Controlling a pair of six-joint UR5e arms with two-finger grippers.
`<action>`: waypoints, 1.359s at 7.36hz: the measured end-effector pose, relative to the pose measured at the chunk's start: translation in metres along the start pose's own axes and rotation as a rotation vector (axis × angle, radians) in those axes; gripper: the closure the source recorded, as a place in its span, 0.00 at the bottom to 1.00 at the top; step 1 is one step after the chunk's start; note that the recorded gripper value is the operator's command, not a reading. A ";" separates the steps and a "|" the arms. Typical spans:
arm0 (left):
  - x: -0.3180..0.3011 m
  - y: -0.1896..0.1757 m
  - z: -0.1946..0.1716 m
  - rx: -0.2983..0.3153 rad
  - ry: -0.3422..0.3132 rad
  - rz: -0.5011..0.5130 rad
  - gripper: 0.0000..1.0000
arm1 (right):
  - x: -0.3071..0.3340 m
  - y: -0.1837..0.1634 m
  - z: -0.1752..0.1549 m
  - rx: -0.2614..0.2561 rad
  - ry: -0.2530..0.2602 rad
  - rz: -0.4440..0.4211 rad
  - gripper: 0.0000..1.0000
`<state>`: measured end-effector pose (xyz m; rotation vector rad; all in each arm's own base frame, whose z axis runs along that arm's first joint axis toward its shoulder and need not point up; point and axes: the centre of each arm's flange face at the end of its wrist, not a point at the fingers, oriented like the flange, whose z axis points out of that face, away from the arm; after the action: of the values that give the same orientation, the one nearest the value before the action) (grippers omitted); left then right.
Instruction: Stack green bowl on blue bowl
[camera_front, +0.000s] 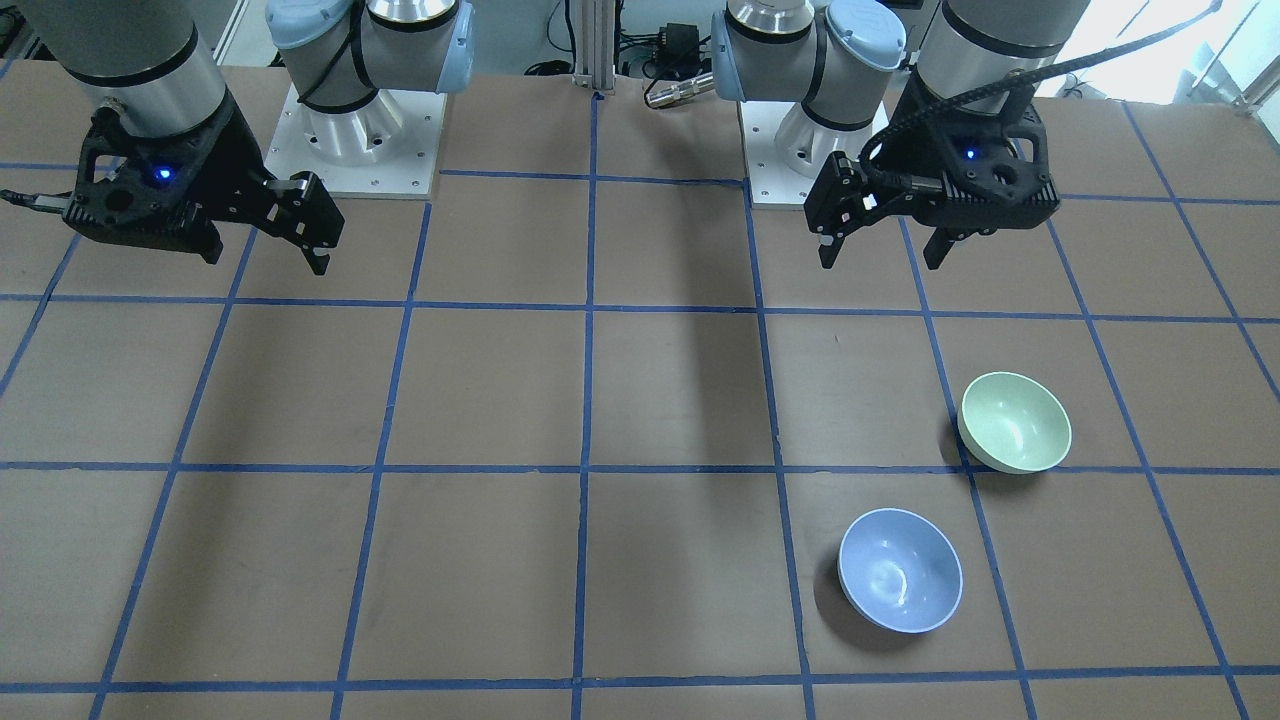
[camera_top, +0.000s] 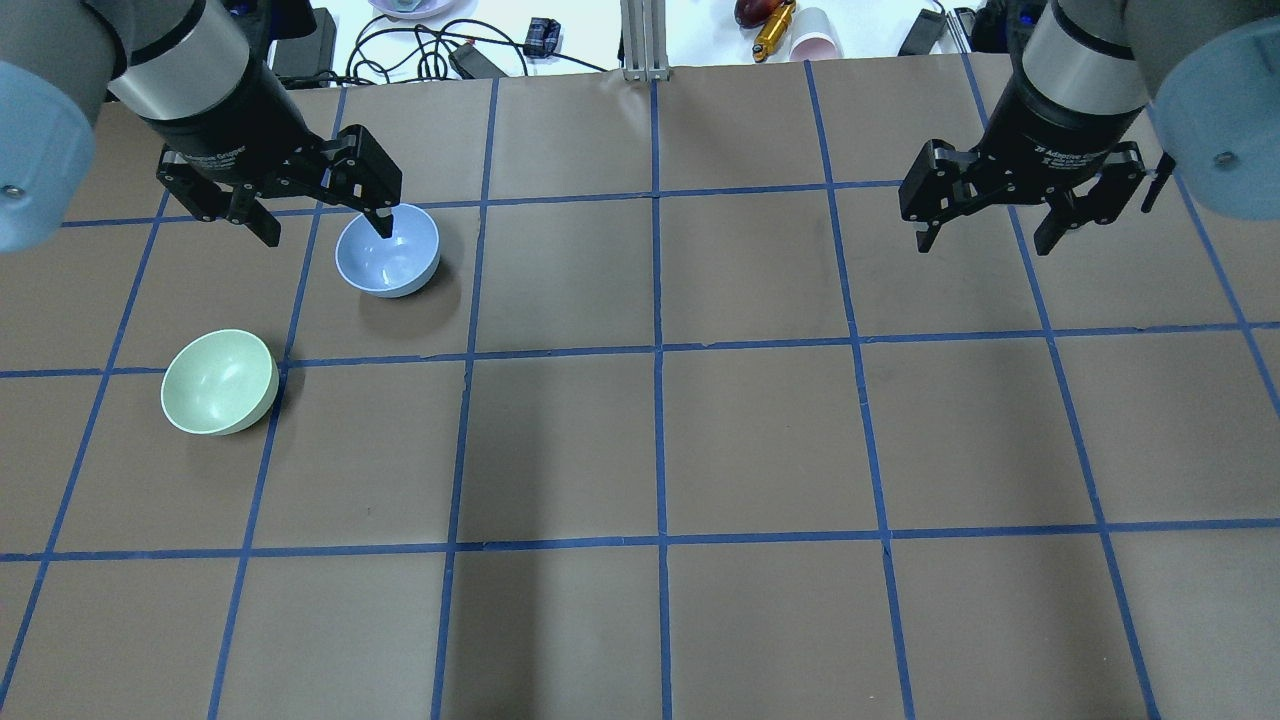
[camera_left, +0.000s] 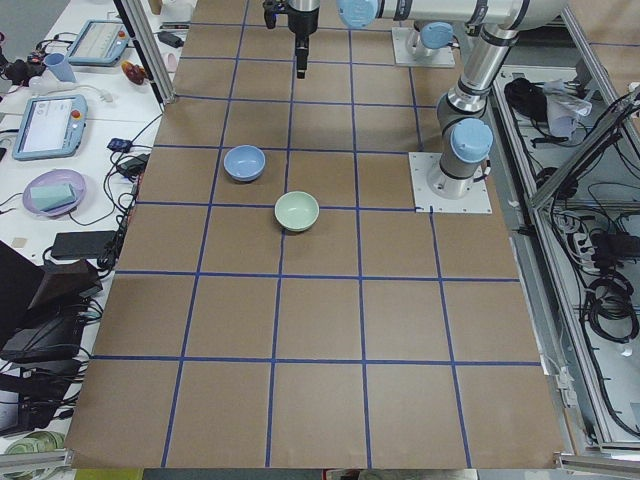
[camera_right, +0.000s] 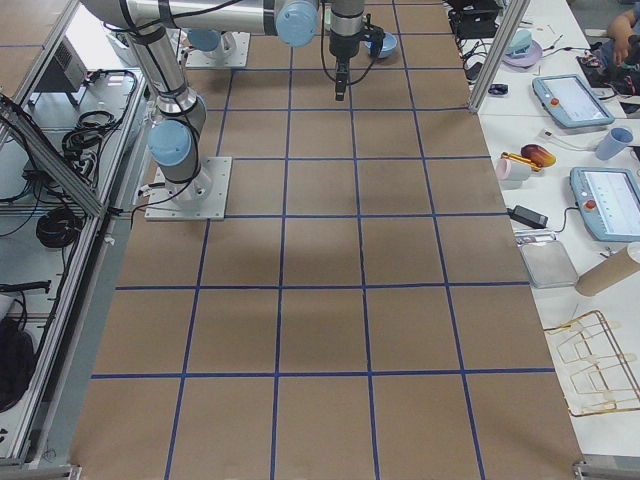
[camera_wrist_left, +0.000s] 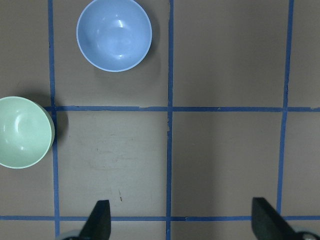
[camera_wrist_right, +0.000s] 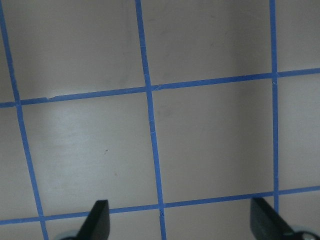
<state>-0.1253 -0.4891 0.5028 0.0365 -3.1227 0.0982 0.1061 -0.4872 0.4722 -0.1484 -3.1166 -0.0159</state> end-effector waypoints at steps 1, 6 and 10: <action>0.000 0.001 0.002 -0.002 0.001 0.000 0.00 | 0.000 0.000 0.000 0.000 0.000 0.000 0.00; 0.001 0.003 0.003 -0.001 0.000 0.002 0.00 | 0.000 0.000 0.000 0.000 0.000 0.000 0.00; 0.001 0.003 -0.003 0.012 -0.002 0.003 0.00 | 0.000 0.000 0.000 0.000 0.000 0.000 0.00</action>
<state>-0.1266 -0.4859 0.5054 0.0319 -3.1242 0.1166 0.1061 -0.4871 0.4720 -0.1484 -3.1166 -0.0165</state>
